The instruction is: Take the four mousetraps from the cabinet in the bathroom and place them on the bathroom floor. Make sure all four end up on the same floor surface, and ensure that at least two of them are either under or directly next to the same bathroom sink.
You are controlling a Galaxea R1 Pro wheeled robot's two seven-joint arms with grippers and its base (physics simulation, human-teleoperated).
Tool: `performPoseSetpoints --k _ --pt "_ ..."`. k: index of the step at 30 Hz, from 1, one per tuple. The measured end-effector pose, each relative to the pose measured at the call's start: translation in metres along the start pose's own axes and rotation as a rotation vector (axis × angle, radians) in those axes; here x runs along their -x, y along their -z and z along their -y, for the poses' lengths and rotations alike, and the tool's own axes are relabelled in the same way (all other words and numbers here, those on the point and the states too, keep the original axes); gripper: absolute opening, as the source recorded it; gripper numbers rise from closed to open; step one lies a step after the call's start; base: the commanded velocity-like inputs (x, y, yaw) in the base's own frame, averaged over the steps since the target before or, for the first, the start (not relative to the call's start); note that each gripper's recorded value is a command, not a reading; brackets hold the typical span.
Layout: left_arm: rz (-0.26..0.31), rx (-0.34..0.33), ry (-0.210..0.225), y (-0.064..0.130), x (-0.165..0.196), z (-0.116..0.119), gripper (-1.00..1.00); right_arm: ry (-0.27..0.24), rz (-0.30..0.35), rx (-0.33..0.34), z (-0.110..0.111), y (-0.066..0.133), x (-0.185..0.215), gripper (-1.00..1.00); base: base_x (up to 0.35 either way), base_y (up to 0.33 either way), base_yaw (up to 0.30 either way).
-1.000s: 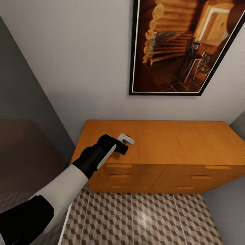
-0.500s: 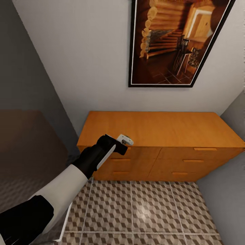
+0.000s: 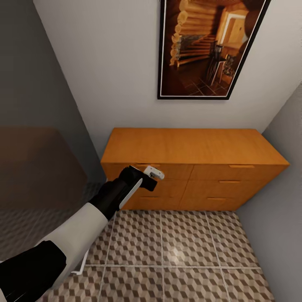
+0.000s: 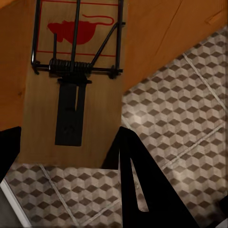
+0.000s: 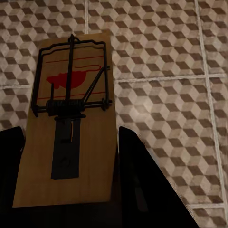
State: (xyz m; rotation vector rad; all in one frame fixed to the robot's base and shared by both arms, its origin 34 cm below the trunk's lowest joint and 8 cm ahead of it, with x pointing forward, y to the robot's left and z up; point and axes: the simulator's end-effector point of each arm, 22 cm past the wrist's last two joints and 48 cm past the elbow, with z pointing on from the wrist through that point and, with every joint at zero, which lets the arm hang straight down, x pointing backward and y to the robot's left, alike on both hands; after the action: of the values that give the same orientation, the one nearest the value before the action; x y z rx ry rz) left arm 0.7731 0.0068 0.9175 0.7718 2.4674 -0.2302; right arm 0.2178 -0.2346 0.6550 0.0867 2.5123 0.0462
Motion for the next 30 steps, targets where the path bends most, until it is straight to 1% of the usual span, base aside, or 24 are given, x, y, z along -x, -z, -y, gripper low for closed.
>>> performPoseSetpoints --k 4,7,13,17,21,23,26,27,28,30 --pt "-0.001 0.0 0.0 0.0 0.0 0.0 -1.0 0.0 0.001 0.0 0.0 0.0 0.0 -1.0 -0.309 0.0 0.0" --pt "-0.01 0.001 0.002 -0.002 -0.004 -0.001 -1.0 0.0 0.001 0.0 0.0 0.0 0.0 -1.0 -0.177 0.0 0.0" --pt "-0.032 0.002 0.006 -0.006 -0.012 -0.002 -1.0 0.0 0.001 0.001 0.0 0.0 0.0 -1.0 -0.037 0.0 0.0" --pt "-0.057 0.003 0.012 -0.012 -0.023 -0.003 -1.0 0.0 0.0 0.001 0.0 0.0 0.0 -1.0 -0.004 0.0 0.0" --pt "-0.103 -0.022 0.029 -0.024 -0.056 0.01 -1.0 0.0 0.001 0.0 0.0 0.0 0.0 -1.0 0.0 0.0 0.0" --pt "-0.104 -0.034 0.035 -0.03 -0.069 0.017 -1.0 0.0 0.0 0.0 0.0 0.0 0.0 -1.0 0.0 0.0 0.0" --pt "-0.086 -0.057 0.054 -0.046 -0.101 0.033 -1.0 0.0 0.0 0.0 0.0 0.0 0.0 -1.0 0.0 0.0 0.0" --pt "-0.084 -0.059 0.056 -0.049 -0.107 0.036 -1.0 0.0 0.0 0.0 0.0 0.0 0.0 -1.0 0.0 0.0 0.0" --pt "-0.082 -0.061 0.065 -0.056 -0.126 0.039 -1.0 0.0 0.0 0.0 0.0 0.001 0.0 -1.0 0.0 0.0 0.0" --pt "-0.09 -0.064 0.076 -0.063 -0.151 0.042 -1.0 0.0 0.0 0.0 0.0 0.0 0.0 -1.0 0.0 0.0 0.0"
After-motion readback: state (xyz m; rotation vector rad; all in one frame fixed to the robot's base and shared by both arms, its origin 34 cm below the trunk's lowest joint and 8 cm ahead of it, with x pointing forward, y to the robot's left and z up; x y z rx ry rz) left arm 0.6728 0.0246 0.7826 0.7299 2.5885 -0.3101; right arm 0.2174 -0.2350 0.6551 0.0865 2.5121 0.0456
